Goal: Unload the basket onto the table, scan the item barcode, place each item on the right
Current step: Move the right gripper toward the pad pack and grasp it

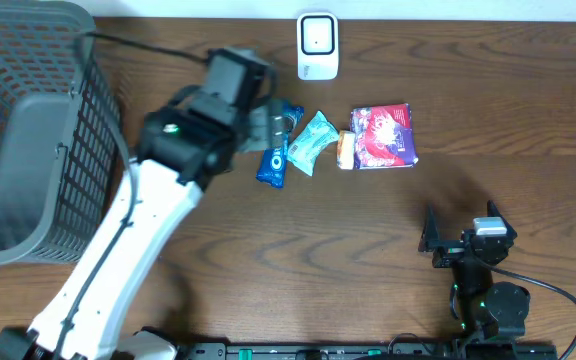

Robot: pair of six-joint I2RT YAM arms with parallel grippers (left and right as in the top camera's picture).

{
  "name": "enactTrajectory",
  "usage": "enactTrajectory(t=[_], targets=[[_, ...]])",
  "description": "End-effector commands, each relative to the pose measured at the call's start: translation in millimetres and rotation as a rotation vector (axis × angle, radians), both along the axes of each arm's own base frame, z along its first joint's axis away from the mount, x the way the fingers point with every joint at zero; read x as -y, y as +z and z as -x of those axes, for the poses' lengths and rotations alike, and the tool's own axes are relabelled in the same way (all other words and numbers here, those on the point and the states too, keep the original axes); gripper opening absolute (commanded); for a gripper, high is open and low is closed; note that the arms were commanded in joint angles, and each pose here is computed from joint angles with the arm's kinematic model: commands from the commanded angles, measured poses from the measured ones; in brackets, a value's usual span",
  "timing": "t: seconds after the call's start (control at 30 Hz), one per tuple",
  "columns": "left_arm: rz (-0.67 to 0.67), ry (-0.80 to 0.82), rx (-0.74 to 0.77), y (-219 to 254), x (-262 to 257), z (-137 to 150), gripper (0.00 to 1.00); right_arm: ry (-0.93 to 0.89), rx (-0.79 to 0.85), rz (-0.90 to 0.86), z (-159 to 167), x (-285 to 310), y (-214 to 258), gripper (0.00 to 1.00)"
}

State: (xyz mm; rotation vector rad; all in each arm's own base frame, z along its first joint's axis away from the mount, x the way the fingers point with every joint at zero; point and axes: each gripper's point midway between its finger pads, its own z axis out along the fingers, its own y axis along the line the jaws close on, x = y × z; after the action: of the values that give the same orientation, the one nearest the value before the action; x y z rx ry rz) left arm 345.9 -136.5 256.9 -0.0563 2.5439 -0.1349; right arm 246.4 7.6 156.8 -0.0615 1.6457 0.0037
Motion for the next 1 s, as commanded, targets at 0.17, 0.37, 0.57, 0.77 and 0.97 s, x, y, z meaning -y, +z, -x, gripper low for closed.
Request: enactTrajectory(t=[0.17,0.37,0.57,0.77,0.97], targets=[[-0.067,0.098,-0.159,-9.2,-47.5,41.1,0.98,0.002,-0.001,0.002,0.2,-0.5,-0.8,0.99],[-0.03,0.298,-0.226,-14.9,-87.0,48.1,0.98,0.002,-0.001,0.002,0.2,-0.4,-0.8,0.99],[-0.034,0.352,-0.256,-17.3,-103.9,52.9,0.98,0.002,0.005,0.002,0.1,-0.5,0.7,0.99],[-0.034,0.355,-0.258,-17.4,-104.8,53.2,0.98,0.319,0.055,-0.159,10.6,-54.7,20.5,0.99],[-0.034,0.355,-0.258,-17.4,-104.8,53.2,0.98,0.653,0.024,-0.309,40.2,-104.1,33.4,0.99]])
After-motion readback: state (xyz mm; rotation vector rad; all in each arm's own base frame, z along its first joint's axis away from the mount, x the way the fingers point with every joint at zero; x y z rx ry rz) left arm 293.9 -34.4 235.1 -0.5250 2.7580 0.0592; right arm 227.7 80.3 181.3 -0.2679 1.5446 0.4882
